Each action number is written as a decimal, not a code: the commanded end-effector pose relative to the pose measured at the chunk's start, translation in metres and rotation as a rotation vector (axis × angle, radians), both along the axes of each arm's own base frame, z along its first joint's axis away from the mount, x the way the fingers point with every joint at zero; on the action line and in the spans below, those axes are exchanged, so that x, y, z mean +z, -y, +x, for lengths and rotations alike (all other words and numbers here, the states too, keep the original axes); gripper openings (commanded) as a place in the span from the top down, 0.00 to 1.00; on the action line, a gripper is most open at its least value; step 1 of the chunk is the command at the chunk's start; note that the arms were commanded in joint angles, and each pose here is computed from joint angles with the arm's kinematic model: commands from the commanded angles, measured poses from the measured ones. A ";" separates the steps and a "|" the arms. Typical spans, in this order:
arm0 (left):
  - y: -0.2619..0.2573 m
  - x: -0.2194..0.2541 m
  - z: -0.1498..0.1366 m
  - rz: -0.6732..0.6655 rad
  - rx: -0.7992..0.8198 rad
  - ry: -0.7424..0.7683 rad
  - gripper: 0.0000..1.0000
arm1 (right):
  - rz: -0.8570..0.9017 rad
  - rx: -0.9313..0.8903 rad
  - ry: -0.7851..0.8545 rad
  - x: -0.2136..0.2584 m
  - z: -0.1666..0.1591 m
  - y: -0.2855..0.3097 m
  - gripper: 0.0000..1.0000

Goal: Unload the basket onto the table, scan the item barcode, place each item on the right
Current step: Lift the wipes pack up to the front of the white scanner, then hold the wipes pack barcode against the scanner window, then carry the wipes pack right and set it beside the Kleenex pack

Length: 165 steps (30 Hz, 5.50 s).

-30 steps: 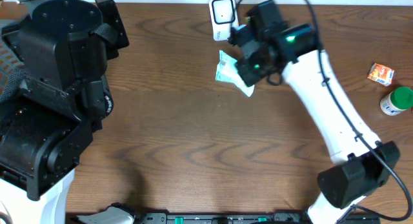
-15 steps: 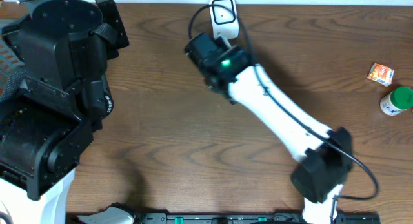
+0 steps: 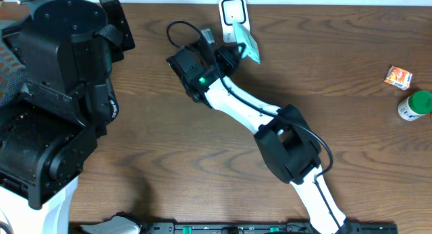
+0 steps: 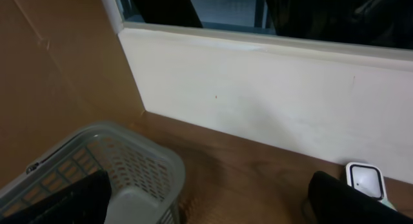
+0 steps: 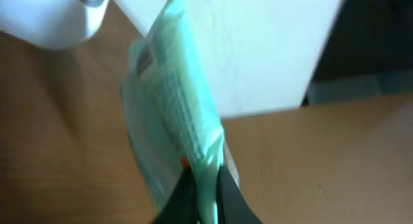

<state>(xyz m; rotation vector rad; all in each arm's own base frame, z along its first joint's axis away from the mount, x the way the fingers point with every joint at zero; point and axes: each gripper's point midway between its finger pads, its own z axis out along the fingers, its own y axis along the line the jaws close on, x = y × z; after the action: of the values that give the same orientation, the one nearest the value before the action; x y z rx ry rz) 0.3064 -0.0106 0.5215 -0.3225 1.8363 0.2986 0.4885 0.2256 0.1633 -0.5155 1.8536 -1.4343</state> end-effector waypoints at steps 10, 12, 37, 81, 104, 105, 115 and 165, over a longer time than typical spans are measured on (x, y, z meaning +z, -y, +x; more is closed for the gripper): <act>-0.005 0.004 -0.004 -0.015 0.015 0.017 0.02 | -0.288 0.079 -0.108 0.055 0.066 0.009 0.99; -0.005 0.004 -0.004 -0.015 0.015 0.017 0.02 | -0.320 0.070 -0.147 0.050 0.072 0.021 0.99; -0.005 0.004 -0.004 -0.015 0.015 0.017 0.02 | -0.540 0.229 -0.369 -0.058 0.093 -0.003 0.99; -0.005 0.004 -0.004 -0.015 0.015 0.017 0.02 | -0.576 0.378 -0.447 -0.083 0.098 -0.020 0.99; -0.005 0.004 -0.004 -0.015 0.015 0.017 0.02 | -0.568 0.465 -0.359 -0.070 0.102 -0.046 0.99; -0.005 0.004 -0.004 -0.015 0.015 0.017 0.02 | -0.569 0.475 -0.357 -0.070 0.101 -0.051 0.99; -0.005 0.004 -0.004 -0.015 0.015 0.017 0.02 | -0.534 0.523 -0.382 -0.085 0.086 -0.072 0.99; -0.005 0.004 -0.004 -0.015 0.015 0.017 0.02 | 0.232 -0.737 -0.452 -0.079 -0.025 0.456 0.99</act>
<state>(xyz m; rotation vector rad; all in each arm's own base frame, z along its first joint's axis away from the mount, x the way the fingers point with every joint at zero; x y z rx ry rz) 0.3065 -0.0106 0.5216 -0.3230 1.8356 0.2985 0.4659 -0.2237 0.1027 -0.2837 2.6882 -1.8660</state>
